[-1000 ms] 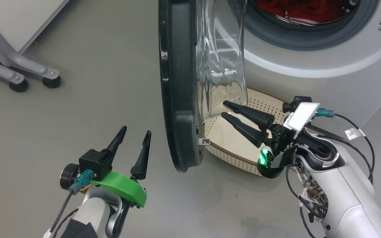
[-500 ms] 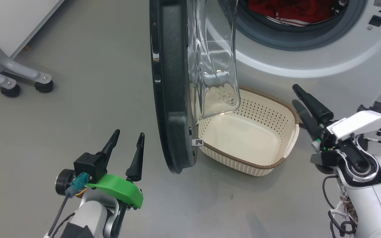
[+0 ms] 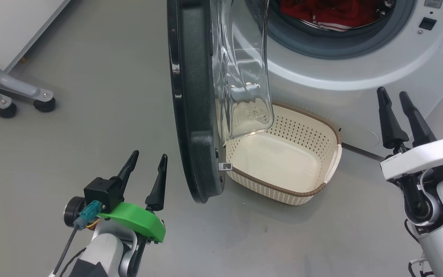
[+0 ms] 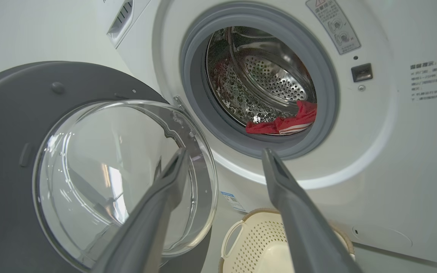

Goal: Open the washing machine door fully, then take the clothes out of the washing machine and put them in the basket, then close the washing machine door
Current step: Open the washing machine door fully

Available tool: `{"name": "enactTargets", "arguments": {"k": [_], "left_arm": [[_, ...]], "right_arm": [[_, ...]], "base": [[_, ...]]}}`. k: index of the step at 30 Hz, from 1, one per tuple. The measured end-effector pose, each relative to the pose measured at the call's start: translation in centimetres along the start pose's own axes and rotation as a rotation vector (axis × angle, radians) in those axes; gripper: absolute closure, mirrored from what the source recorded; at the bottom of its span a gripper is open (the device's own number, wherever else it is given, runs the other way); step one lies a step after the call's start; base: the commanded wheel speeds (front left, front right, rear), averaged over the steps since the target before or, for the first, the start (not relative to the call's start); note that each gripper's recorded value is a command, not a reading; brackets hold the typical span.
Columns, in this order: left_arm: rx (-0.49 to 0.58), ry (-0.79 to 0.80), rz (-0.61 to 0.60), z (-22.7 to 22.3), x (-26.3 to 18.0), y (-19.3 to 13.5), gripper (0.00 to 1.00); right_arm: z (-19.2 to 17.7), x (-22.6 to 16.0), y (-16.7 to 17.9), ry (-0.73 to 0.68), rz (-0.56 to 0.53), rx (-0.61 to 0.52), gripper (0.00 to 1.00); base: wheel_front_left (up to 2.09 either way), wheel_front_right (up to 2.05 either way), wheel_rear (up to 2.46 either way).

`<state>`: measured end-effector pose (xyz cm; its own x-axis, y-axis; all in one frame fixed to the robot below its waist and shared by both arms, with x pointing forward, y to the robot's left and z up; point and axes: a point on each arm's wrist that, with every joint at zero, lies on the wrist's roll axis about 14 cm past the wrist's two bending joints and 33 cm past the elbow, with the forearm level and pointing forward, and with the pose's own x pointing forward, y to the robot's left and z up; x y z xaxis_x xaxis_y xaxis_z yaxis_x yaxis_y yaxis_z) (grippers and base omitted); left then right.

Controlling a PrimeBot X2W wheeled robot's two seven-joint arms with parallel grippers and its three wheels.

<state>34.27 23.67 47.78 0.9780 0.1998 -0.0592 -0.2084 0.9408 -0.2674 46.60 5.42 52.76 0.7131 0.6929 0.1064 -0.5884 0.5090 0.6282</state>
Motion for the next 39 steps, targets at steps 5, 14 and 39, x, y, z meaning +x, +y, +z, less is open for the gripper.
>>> {"name": "enactTargets", "arguments": {"k": [5, 14, 39], "left_arm": [[-0.001, -0.003, -0.005, 0.1, 0.0, -0.2, 0.0], [-0.002, -0.008, -0.013, 0.2, -0.2, -0.3, 0.0], [0.001, 0.005, -0.02, -0.3, -0.6, -0.6, 0.0]], "right_arm": [[1.2, -0.7, -0.8, -0.074, 0.004, -0.253, 0.0], [-2.5, -3.1, -3.1, 0.034, -0.122, -0.436, 0.0], [-3.0, -3.8, -1.9, 0.0, -0.176, -0.525, 0.0]], "base": [[0.0, 0.0, 0.0], [0.0, 0.0, 0.0], [0.0, 0.0, 0.0]]}}
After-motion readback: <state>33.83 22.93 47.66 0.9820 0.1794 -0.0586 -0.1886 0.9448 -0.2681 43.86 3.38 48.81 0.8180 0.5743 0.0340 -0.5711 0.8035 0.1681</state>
